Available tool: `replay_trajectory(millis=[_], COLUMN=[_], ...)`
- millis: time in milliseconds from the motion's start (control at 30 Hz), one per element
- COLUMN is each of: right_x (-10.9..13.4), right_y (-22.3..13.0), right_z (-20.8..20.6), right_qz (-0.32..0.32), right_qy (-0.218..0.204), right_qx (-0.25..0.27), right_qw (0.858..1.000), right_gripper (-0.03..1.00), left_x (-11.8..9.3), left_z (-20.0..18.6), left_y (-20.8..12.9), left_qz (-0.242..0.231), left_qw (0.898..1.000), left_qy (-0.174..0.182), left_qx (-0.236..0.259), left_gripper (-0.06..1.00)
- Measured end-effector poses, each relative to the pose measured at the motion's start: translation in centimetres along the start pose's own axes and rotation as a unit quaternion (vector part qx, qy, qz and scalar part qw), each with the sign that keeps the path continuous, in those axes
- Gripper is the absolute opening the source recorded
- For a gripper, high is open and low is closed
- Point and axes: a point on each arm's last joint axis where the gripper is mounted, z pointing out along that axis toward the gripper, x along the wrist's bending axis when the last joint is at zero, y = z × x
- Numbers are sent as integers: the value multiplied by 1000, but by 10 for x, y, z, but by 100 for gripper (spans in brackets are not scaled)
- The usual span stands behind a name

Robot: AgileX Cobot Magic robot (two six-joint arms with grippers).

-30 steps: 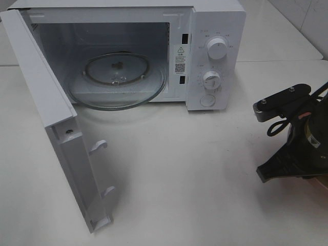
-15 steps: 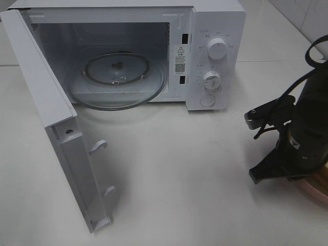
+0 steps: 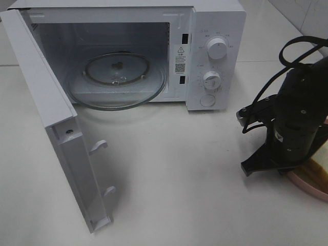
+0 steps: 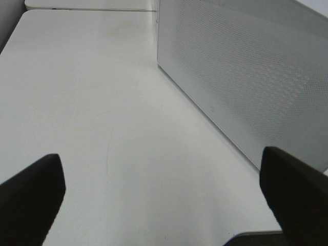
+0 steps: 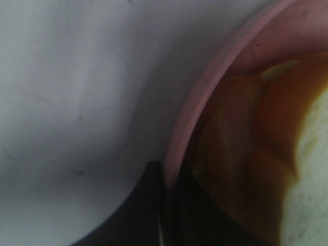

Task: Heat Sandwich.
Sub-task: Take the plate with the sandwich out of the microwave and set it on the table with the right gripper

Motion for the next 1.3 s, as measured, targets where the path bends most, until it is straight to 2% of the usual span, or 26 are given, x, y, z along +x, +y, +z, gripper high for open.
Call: replay_trajectory(millis=[300,467,533,633,700,733,867,900,1033,1300], right_x=[0,0,-1,-2,-5,-5,-7,-7,-7,-15], right_y=[2,3,2,2,3,3,3,3,2,-3], right_z=[1,0,-1,-5,-13,-13,-23,-23,-34,-68], right_qz=[0,3,8,12,17,17,8,8,-4,-18], right_qy=[-4,-6,-5,-2,0,0,10,10,33,72], right_qx=[4,8,10,5,-9,-9,-21,-21,-28,-71], right_qw=[1000,1000,1000,1000,1000,1000,1000,1000,999,995], right_gripper=[5,12,19,25,34,34,54,54,71,75], left_x=[0,0,0,0,0,0,0,0,0,0], left_z=[0,0,0,0,0,0,0,0,0,0], left_y=[0,0,0,0,0,0,0,0,0,0], left_qz=[0,0,0,0,0,0,0,0,0,0], left_qw=[1000,1000,1000,1000,1000,1000,1000,1000,1000,1000], left_qy=[0,0,0,0,0,0,0,0,0,0], left_qx=[0,0,0,0,0,0,0,0,0,0], left_gripper=[97,97,97,97,97,97,97,97,97,97])
